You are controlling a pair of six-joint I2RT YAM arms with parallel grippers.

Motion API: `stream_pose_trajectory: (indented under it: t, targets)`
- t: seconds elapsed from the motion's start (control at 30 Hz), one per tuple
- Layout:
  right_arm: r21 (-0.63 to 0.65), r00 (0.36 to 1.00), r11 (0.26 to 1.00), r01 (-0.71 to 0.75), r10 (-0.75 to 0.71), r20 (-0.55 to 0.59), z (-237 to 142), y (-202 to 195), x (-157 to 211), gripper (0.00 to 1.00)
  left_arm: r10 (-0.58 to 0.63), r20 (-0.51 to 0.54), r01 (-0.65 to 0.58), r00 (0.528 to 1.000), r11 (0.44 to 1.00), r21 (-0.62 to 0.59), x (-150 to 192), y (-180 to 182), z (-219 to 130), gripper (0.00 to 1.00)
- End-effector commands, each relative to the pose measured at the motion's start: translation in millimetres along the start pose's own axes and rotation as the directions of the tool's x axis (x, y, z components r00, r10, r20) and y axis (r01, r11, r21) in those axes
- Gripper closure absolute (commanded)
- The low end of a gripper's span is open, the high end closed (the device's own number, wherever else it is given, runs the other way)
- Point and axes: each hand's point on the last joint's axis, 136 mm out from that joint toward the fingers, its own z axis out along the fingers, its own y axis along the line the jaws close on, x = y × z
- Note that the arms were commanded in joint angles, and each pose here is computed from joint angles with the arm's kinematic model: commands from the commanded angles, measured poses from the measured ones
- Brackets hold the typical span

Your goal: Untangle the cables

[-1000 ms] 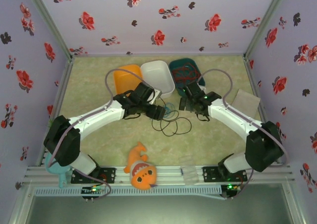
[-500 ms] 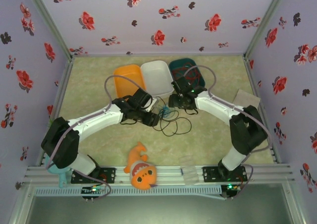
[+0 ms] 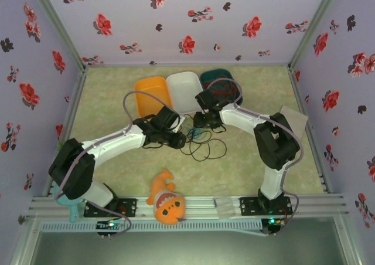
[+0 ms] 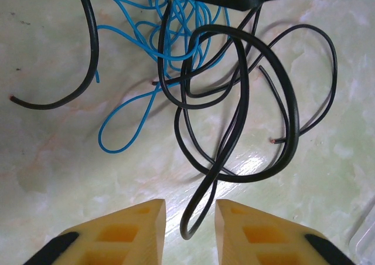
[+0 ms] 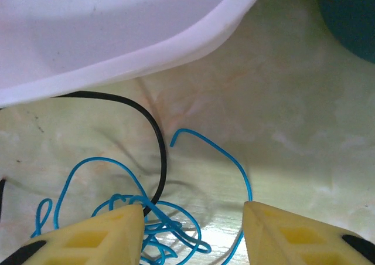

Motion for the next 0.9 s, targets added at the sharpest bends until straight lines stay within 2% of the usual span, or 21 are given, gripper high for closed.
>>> stream_pose_trajectory:
  t: [0.0, 0.13, 0.3, 0.4, 0.57, 0.87]
  targets:
    - [-0.032, 0.999, 0.999, 0.030, -0.030, 0.012, 2.6, 9.8, -4.2, 0.56, -0.020, 0.019, 0.020, 1.000, 1.000, 0.009, -2.2, 0.4, -3.7, 0.75]
    - [-0.027, 0.999, 0.999, 0.032, -0.031, 0.014, 4.7, 7.3, -2.5, 0.66, -0.025, 0.021, 0.025, 0.999, 1.000, -0.008, -1.5, 4.0, -2.9, 0.85]
    - [-0.023, 0.998, 0.999, 0.040, -0.039, 0.043, -2.6, 6.1, -5.9, 0.91, -0.034, 0.030, 0.035, 0.999, 0.998, -0.044, -1.2, 11.5, -1.7, 0.99]
    - [-0.006, 0.998, 0.999, 0.044, -0.044, 0.054, -8.4, 2.4, -6.1, 0.99, -0.044, 0.032, 0.047, 0.998, 0.996, -0.078, 0.6, 19.2, -1.1, 1.00]
    - [0.043, 0.997, 0.998, 0.039, -0.041, 0.065, -22.5, -9.4, -2.4, 1.00, -0.049, 0.017, 0.051, 0.999, 0.990, -0.129, 7.0, 30.0, -4.0, 1.00]
    - [0.260, 0.996, 0.966, -0.007, -0.016, 0.089, -64.3, -59.9, 13.9, 1.00, -0.075, 0.010, 0.075, 0.997, 0.964, -0.255, 23.3, 61.9, -23.9, 1.00]
